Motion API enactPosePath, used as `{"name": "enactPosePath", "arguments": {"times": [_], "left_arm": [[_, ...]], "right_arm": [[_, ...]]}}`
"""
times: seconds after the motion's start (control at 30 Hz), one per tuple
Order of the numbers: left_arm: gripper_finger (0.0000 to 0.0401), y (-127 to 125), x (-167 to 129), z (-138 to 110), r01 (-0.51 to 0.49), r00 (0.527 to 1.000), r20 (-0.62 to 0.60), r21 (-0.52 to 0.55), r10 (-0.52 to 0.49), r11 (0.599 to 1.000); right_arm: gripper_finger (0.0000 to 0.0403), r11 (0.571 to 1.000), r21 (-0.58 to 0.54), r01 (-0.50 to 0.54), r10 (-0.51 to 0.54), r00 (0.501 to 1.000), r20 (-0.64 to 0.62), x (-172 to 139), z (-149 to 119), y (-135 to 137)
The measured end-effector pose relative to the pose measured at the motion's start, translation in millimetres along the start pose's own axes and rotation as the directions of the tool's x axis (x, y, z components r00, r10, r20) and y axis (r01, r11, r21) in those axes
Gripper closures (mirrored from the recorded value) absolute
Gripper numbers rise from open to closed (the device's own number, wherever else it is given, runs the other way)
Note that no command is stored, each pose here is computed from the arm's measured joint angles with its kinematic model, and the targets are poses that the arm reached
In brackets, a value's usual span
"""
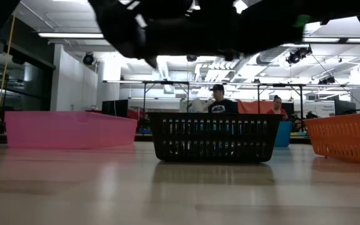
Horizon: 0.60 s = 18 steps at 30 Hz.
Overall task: Sort Halloween decoration
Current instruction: Put the green skeleton toy into the orange bin
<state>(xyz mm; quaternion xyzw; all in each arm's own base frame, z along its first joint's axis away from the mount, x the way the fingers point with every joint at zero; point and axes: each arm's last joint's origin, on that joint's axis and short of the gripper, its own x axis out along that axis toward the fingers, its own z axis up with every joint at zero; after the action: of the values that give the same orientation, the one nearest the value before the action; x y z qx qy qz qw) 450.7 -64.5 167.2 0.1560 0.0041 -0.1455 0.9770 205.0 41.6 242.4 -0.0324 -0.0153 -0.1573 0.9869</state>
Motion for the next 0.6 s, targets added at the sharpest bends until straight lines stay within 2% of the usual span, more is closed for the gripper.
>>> {"name": "enactPosePath", "arguments": {"times": [0.1,0.3,0.6], "left_arm": [[0.0401,3,16,-4,0.003,1.0,-0.004,-0.001,-0.003,1.0],[0.0401,4,41,-12,0.092,0.995,0.035,0.002,-0.092,0.996],[0.039,13,58,-24,0.048,0.998,0.027,0.065,-0.05,0.997]], "right_arm": [[0.0263,1.0,-0.002,-0.005,0.005,1.0,-0.001,0,0,1],[0.0263,1.0,-0.008,-0.006,0.006,1.0,0.003,-1,1,1],[0.0263,1.0,-0.008,-0.007,0.007,1.0,0.006,-2,2,0]]}}
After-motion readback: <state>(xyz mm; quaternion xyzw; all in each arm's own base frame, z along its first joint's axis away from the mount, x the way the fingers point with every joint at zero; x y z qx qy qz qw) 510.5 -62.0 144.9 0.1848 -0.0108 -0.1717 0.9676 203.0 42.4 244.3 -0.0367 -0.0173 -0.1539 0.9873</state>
